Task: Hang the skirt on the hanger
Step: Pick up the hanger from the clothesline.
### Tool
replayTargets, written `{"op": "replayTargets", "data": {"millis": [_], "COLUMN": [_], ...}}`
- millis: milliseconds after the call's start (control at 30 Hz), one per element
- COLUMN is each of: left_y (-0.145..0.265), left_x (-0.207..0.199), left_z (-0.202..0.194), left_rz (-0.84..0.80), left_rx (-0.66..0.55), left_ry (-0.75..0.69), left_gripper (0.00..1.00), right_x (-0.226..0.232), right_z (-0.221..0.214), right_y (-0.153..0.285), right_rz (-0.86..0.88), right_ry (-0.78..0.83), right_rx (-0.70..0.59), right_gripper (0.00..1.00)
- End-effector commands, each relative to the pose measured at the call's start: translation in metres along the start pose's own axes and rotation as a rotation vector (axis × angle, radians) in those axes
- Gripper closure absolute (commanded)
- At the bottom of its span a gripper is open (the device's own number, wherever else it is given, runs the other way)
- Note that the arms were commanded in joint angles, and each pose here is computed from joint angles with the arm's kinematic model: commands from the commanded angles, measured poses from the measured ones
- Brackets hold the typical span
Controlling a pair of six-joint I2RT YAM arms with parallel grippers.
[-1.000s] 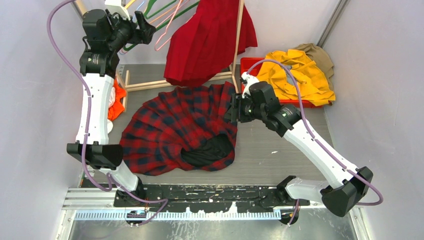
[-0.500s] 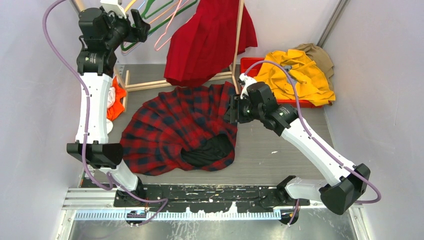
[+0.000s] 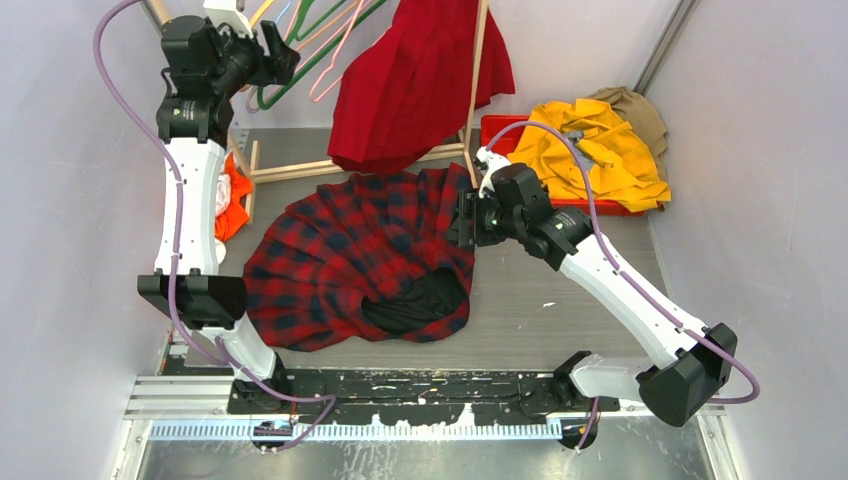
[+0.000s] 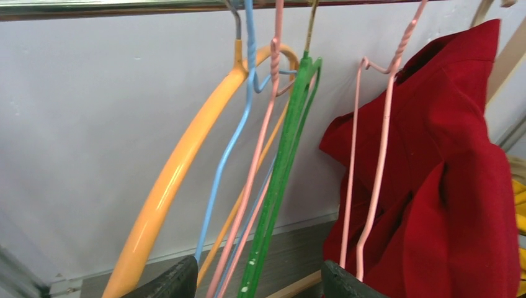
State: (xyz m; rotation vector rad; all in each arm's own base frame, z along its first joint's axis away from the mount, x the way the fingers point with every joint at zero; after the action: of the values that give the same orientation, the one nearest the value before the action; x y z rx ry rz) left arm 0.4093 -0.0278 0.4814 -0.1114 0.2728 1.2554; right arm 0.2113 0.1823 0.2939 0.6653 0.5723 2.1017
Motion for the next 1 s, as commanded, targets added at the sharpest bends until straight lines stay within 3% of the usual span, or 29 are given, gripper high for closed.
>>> {"op": "replayTargets", "data": {"millis": [0,167,467,567,700,733,967], "left_y": [0.009,0.007,0.002,0.000,-0.006,-0.007,0.002], "left_x": [-0.013,-0.015,-0.012,-0.011,-0.009,-0.008,-0.016], "left_z": [0.017,0.014,0.005,0.005,0.002,0.001,0.014], "left_rz": [-0.087,-0.108,-0.105,-0.101,-0.100,-0.101,-0.124], "left_rx": [-0.053,-0.030,0.003,0.003,0.017,0.019,-0.036], "left_ry": [0.006,0.021,0.030,0.030,0.034,0.038,0.043], "left_gripper": [0.31,0.42,0.52,0.65,0.70,0.75,0.89], "right_x": [0.002,0.002,0.001,0.001,0.001,0.001,0.000], "right_z": [0.009,0.009,0.008,0.008,0.008,0.008,0.009], "right_y": [0.000,0.000,-0.002,-0.003,-0.003,-0.003,-0.005], "right_rz": [0.019,0.021,0.016,0.017,0.017,0.014,0.008], "right_ry": [0.018,0.018,0.019,0.020,0.023,0.024,0.030], "right_rx": [-0.054,-0.054,-0.051,-0.049,-0.047,-0.048,-0.042], "right_gripper": [0.43,0.42,0.42,0.43,0.43,0.42,0.42]}}
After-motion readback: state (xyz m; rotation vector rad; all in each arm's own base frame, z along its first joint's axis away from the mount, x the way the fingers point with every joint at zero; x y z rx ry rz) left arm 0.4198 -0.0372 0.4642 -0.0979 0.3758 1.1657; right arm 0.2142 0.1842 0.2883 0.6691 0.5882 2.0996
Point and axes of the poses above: each gripper's point midway between its finger pads, its own y axis back along the fingers, its own x axis along the line the jaws close on, z = x × y, the point moved 9 cm from there along y, back along the fingers, and after that the axes turned 12 degrees about y, right-handed, at the moved point
